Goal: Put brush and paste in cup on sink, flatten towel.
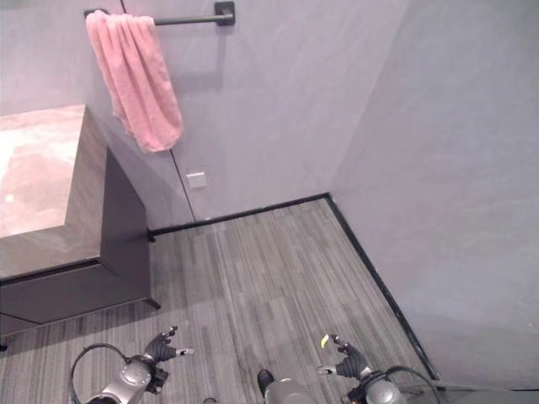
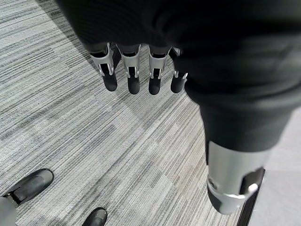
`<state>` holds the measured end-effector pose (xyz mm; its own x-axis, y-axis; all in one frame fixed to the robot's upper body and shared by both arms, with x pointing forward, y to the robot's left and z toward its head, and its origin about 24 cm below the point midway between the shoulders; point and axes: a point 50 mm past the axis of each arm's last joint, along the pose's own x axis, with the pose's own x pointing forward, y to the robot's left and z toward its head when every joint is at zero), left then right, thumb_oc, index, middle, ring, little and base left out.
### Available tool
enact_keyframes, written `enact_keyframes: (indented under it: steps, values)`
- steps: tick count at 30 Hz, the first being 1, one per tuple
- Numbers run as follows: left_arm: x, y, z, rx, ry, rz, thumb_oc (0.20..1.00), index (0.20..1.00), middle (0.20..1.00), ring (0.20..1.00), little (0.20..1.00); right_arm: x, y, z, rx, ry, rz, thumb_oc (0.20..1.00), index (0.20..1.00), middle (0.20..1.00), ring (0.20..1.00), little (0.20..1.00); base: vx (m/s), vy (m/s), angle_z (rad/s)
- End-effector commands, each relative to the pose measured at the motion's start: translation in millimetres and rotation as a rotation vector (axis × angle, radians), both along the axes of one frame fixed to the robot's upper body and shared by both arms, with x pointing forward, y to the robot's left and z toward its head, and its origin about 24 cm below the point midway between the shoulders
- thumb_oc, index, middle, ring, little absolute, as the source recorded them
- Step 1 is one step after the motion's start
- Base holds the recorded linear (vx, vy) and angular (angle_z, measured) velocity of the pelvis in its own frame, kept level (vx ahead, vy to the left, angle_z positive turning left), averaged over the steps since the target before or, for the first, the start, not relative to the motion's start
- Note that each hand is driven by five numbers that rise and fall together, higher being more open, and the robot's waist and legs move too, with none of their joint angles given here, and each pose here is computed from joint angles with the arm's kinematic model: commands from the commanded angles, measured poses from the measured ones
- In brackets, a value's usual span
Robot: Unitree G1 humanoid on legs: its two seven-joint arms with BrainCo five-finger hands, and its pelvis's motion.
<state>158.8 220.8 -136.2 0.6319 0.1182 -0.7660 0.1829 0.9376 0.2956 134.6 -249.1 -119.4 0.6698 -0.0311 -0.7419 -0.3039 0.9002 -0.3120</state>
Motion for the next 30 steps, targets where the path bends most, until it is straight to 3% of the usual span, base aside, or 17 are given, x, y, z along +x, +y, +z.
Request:
enact_keyframes:
  steps: [1, 13, 25, 30]
  values:
    - [-10, 2, -7, -0.088, 0.053, 0.151, 1.000, 1.000, 1.000, 1.000, 1.000, -6, -24, -5, -0.004, 0.031, -0.219, 1.000, 1.000, 1.000, 1.000, 1.000, 0.04, -0.013, -0.01]
    - [-11, -6, -8, -0.129, 0.038, 0.187, 1.000, 1.000, 1.000, 1.000, 1.000, -18, -11, -15, 0.029, 0.082, -0.220, 1.000, 1.000, 1.000, 1.000, 1.000, 0.02, 0.026, 0.03]
    - [-9, 16, 1, -0.081, -0.046, 0.279, 1.000, 1.000, 1.000, 1.000, 1.000, -7, -13, -13, 0.111, 0.027, -0.367, 1.000, 1.000, 1.000, 1.000, 1.000, 0.01, 0.130, -0.02]
    - [-3, 20, 7, -0.061, -0.091, 0.257, 1.000, 1.000, 1.000, 1.000, 1.000, 4, -9, -9, 0.116, -0.002, -0.336, 1.000, 1.000, 1.000, 1.000, 1.000, 0.02, 0.169, 0.00]
